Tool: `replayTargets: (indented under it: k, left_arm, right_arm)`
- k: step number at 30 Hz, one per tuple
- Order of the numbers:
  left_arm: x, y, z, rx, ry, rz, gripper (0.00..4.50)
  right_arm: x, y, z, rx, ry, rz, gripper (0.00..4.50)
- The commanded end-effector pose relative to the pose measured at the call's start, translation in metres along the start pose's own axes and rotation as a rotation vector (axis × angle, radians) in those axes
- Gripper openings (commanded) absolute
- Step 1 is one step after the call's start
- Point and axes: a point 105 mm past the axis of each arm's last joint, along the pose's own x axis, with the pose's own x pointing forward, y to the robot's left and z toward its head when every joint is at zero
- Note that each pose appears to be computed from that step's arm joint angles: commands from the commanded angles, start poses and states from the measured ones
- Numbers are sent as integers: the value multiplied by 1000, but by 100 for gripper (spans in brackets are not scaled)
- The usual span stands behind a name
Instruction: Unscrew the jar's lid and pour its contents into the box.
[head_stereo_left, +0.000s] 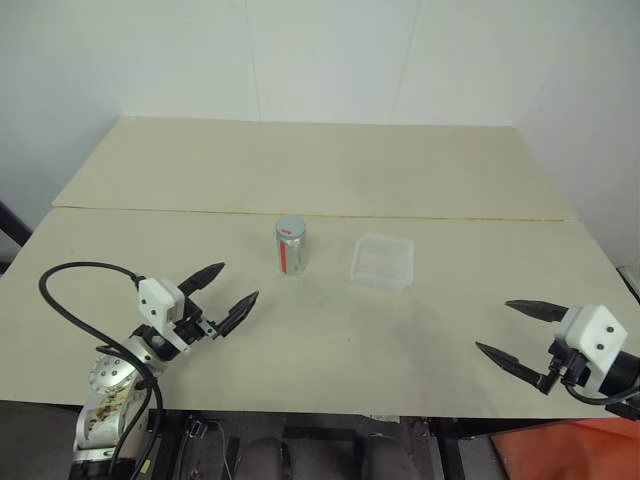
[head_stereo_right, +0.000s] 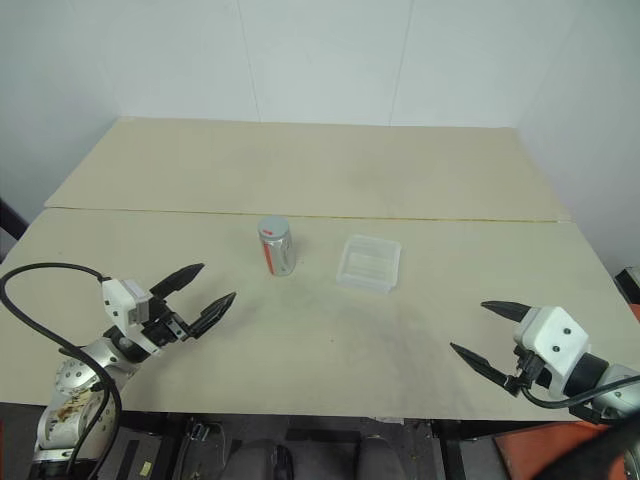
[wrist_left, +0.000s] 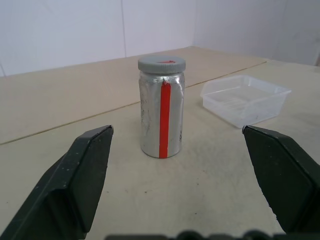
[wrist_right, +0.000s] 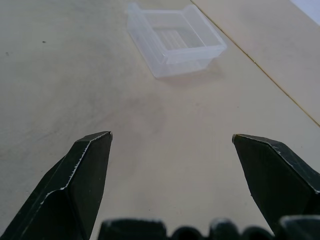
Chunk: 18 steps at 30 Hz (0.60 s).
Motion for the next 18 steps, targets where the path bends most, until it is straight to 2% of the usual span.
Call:
replayTargets:
  k: [1,12,18]
  left_arm:
    - [3,-2,8,23,-25,-11,450]
    - [8,-4,14,24,-35,-14,450]
    - [33,-7,8,48,-39,-3,450]
  right_arm:
    - [0,0,6,-32,-26,-6,449]
    - [0,0,8,-35,-27,-9,449]
    - [5,2,10,-33,-43,-4,449]
